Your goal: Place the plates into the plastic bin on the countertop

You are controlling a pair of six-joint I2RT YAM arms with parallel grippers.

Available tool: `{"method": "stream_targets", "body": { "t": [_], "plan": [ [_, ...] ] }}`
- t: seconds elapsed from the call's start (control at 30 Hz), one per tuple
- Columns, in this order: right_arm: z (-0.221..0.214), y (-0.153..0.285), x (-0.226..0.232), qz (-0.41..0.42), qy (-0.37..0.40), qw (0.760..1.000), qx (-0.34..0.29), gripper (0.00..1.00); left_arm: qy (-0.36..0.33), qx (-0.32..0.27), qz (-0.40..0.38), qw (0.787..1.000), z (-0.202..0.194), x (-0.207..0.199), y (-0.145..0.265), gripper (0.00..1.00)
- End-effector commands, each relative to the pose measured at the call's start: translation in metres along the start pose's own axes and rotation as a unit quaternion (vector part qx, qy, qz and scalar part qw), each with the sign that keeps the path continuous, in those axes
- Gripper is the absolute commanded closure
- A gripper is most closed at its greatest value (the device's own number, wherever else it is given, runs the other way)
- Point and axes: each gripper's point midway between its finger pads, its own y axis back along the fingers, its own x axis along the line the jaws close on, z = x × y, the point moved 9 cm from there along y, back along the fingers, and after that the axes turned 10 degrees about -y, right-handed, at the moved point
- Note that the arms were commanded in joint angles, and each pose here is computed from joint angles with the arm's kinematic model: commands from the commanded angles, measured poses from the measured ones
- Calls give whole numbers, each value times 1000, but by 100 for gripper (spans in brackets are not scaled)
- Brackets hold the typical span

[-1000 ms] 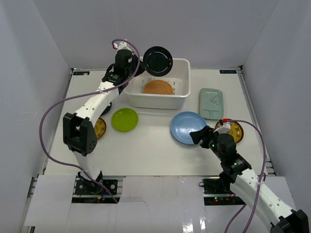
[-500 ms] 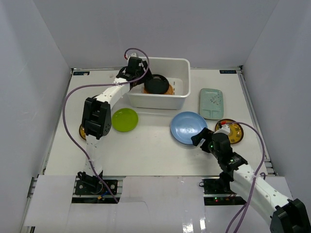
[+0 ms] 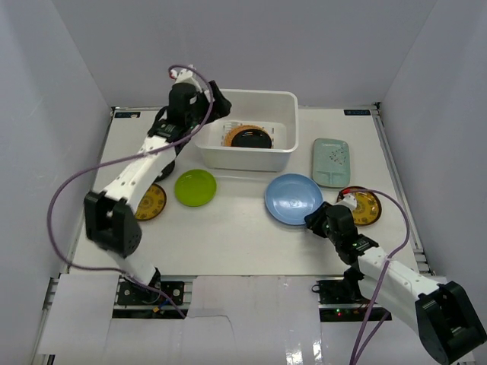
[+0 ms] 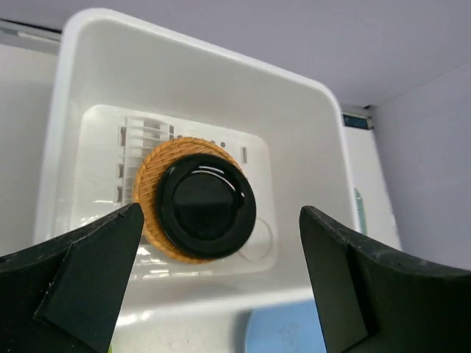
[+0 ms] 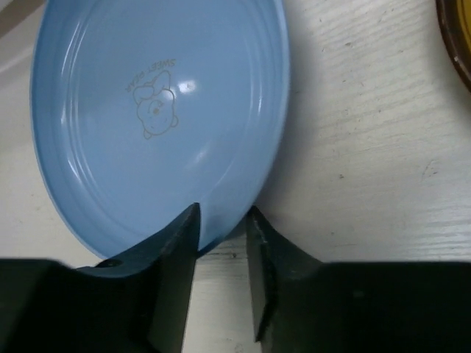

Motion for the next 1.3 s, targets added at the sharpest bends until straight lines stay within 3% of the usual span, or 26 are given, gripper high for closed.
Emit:
{"method": "stream_targets", "body": {
  "t": [0.0, 0.03, 0.07, 0.1, 0.13, 0.27, 0.4, 0.57, 0.77, 0.8, 0.87, 0.9, 1.07, 1.17, 1.27],
  "plan": [
    [-1, 0, -1, 14, -12, 1000, -7, 67, 7, -54, -8, 999, 1, 7, 98, 2],
    [-2, 1, -2, 17, -10, 1000, -4, 84, 11, -49, 3, 999, -12, 14, 112, 2],
    [-2, 3, -1, 25, -6, 1000, -3, 92, 25, -50, 21, 998, -25, 22, 125, 2],
    [-1, 7, 5, 53, -4, 999, 0, 92, 26, -14, 47, 998, -63, 40, 132, 3],
    [0, 10, 8, 69, 5, 998, 1, 92, 31, -25, 57, 998, -68, 45, 158, 4],
    [28, 45, 52, 166, 18, 986, -11, 92, 57, 8, 140, 988, -125, 80, 187, 7],
    [72, 93, 109, 261, 42, 963, -52, 92, 113, 37, 191, 974, -167, 98, 186, 10],
    [131, 101, 180, 285, 87, 947, -120, 92, 154, 32, 225, 962, -195, 112, 166, 11],
    [198, 40, 277, 257, 168, 940, -152, 92, 180, 41, 243, 952, -207, 121, 140, 11],
    [194, 1, 281, 226, 185, 948, -125, 92, 179, 53, 249, 950, -214, 123, 134, 12],
    [212, -13, 301, 193, 207, 951, -125, 92, 185, 51, 251, 949, -216, 126, 127, 14],
    [206, -43, 299, 169, 217, 956, -104, 92, 183, 53, 254, 948, -219, 128, 124, 16],
    [206, -79, 310, 165, 234, 955, -75, 92, 188, 73, 266, 943, -236, 138, 111, 24],
    [198, -91, 306, 159, 234, 958, -50, 87, 193, 66, 270, 941, -239, 141, 105, 29],
    [193, -92, 298, 151, 231, 960, -40, 55, 193, 59, 278, 939, -244, 145, 100, 34]
  ]
}}
